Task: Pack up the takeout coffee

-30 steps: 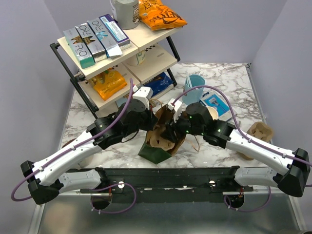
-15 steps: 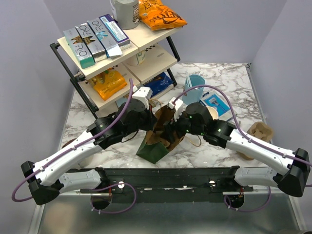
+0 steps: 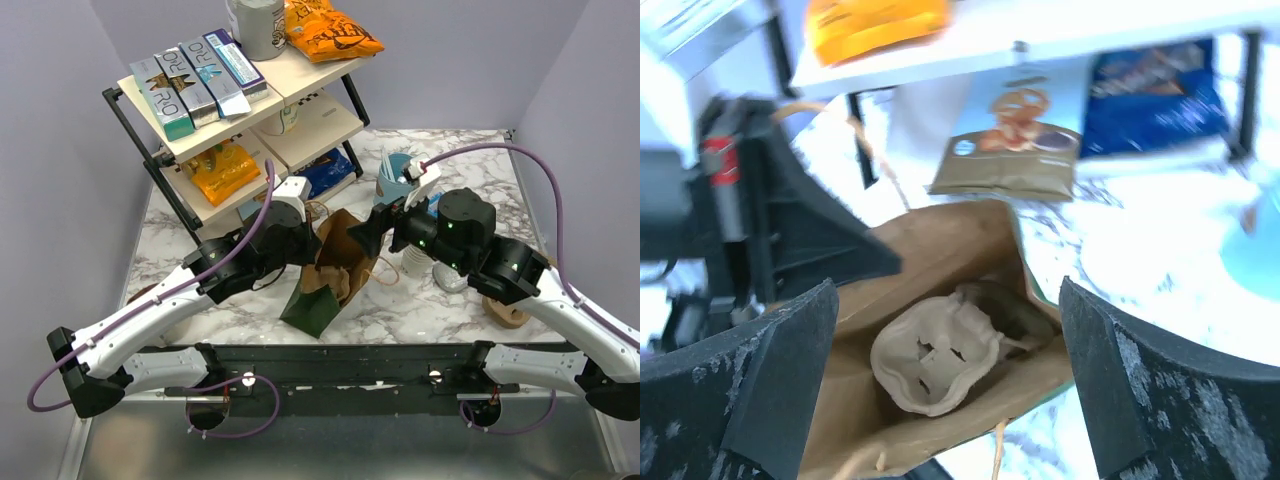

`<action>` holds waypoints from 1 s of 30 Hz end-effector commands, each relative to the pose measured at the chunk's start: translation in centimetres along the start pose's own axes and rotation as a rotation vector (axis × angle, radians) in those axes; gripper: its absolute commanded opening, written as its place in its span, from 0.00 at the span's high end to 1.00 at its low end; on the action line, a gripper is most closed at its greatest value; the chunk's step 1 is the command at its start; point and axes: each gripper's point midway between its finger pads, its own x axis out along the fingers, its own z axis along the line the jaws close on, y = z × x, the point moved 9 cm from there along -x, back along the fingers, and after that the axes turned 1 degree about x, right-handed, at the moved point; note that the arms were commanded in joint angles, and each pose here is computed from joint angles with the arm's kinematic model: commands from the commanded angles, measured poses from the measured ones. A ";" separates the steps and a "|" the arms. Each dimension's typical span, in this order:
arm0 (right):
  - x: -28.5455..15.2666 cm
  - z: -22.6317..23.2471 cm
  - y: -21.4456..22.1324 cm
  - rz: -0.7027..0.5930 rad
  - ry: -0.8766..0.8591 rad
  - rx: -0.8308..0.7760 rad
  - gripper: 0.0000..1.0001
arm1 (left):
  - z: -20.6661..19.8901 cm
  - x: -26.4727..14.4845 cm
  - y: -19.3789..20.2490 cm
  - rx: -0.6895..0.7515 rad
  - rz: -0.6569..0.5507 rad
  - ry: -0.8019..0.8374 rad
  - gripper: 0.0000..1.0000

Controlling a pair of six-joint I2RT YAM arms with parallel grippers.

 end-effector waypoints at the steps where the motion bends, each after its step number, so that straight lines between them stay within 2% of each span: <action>1: -1.4 -1.5 1.1 0.099 0.250 0.140 0.00 | 0.1 -0.6 -1.0 -0.028 -0.070 -0.017 1.00; 6: -2.1 -2.7 3.9 0.271 0.418 0.169 0.00 | 0.2 -0.6 -1.5 0.007 -0.100 -0.031 1.00; 8: -1.8 -2.7 4.6 0.303 0.443 0.208 0.00 | 0.1 -0.4 -1.6 0.017 -0.096 -0.023 1.00; 11: -0.9 -2.4 5.5 0.314 0.427 0.258 0.01 | -0.1 0.1 -1.7 0.008 -0.107 -0.032 1.00; 15: 0.8 -2.0 6.2 0.322 0.430 0.314 0.08 | -0.3 0.2 -1.9 -0.006 -0.121 -0.026 1.00; 18: 1.5 -1.5 6.4 0.346 0.403 0.335 0.27 | -0.4 0.0 -2.1 -0.008 -0.136 -0.017 1.00; 19: 1.8 -1.5 6.7 0.367 0.398 0.327 0.44 | -0.2 0.0 -2.1 -0.010 -0.146 -0.027 1.00; 22: 1.7 -1.5 6.8 0.380 0.378 0.300 0.67 | -0.2 0.0 -2.0 0.011 -0.150 -0.015 1.00; 26: 1.1 -1.4 5.4 0.330 0.329 0.242 0.80 | -0.8 -0.7 -1.7 0.090 -0.128 0.108 1.00; 30: 0.4 -1.8 5.7 0.343 0.321 0.183 0.86 | -0.5 -1.5 -0.3 0.149 -0.103 0.205 1.00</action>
